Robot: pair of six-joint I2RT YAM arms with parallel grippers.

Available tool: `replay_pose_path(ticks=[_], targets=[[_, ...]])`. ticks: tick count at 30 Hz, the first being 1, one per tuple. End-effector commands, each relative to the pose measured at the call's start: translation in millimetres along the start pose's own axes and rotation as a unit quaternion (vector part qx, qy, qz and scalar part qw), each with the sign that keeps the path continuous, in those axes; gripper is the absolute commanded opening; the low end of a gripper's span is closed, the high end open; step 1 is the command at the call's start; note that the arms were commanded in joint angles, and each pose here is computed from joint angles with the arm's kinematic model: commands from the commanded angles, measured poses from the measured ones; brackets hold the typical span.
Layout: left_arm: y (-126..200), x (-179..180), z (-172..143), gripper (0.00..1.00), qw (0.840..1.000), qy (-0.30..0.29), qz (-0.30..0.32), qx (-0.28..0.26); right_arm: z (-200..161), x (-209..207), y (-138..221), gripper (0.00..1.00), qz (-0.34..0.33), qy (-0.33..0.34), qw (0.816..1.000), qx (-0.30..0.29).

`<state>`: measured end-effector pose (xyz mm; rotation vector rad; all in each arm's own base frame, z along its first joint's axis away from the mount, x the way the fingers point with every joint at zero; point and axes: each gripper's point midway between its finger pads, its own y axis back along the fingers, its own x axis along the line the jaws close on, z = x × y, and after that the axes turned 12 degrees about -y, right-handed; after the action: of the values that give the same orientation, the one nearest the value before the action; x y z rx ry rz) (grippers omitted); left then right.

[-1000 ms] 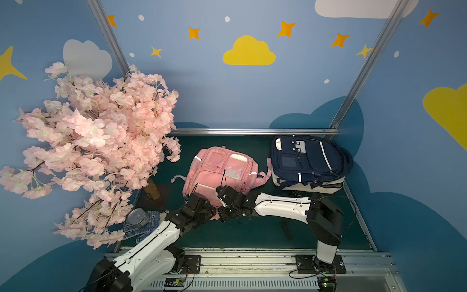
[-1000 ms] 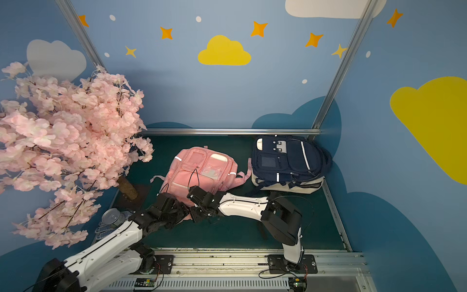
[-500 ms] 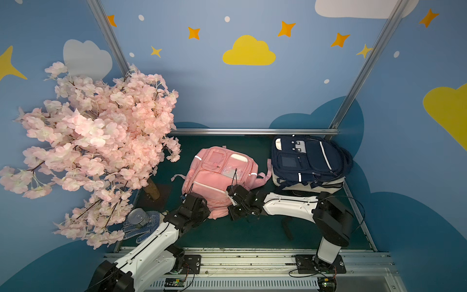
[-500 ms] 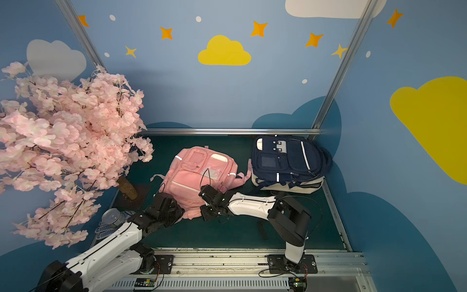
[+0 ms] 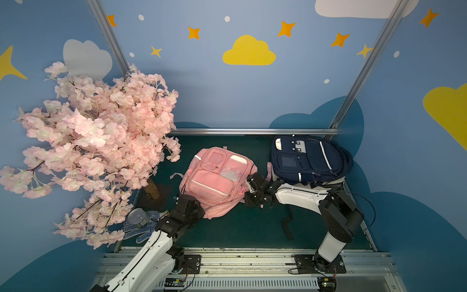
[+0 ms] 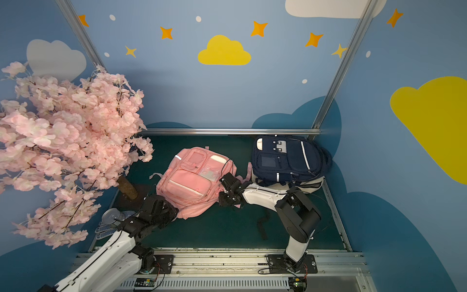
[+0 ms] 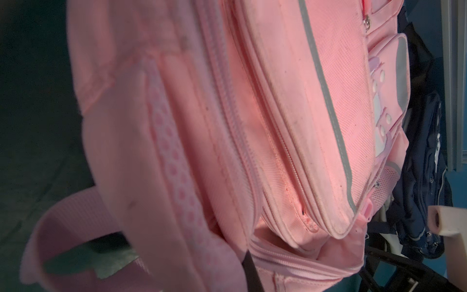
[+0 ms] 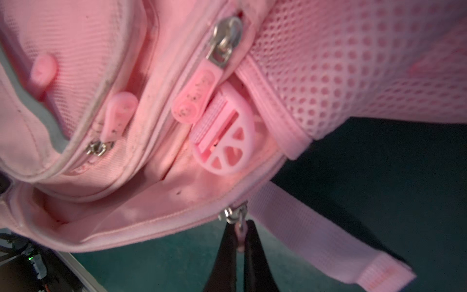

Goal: Zip up the backpack
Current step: Adjust the backpack at the center of the board.

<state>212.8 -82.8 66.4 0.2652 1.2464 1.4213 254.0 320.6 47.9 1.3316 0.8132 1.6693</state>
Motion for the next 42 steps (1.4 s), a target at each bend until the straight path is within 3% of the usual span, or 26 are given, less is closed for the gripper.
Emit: replay_pose_path(ticks=[1,9,14,18,21,24,28,30,34,39,42], targets=[[8,10,10,0.03,0.999,-0.016,0.032,-0.02,11,-28,2,0.0,-0.045,-0.034,0.998,-0.009],[24,-38,40,0.03,0.995,-0.093,-0.021,-0.038,17,2,29,0.03,-0.009,0.043,0.998,-0.045],[51,-93,69,0.03,0.976,-0.205,-0.047,-0.053,24,18,75,0.52,0.026,0.101,0.99,-0.099],[75,-140,86,0.03,0.948,-0.306,-0.051,-0.066,36,23,124,0.64,0.037,0.132,0.976,-0.167],[98,-178,98,0.03,0.917,-0.385,-0.061,-0.084,53,22,160,0.67,0.038,0.136,0.957,-0.252],[123,-214,109,0.02,0.877,-0.462,-0.076,-0.113,64,30,194,0.69,0.06,0.188,0.921,-0.335],[162,-264,121,0.04,0.805,-0.562,-0.111,-0.154,73,43,243,0.72,0.084,0.249,0.861,-0.435],[181,-284,130,0.05,0.776,-0.595,-0.116,-0.174,76,50,261,0.74,0.09,0.267,0.842,-0.46],[223,-322,139,0.04,0.707,-0.656,-0.146,-0.219,84,63,286,0.75,0.083,0.294,0.828,-0.471],[264,-343,123,0.14,0.616,-0.719,-0.196,-0.255,93,69,319,0.79,0.074,0.307,0.809,-0.496],[284,-344,116,0.13,0.583,-0.736,-0.21,-0.273,95,68,333,0.81,0.076,0.317,0.8,-0.503]])
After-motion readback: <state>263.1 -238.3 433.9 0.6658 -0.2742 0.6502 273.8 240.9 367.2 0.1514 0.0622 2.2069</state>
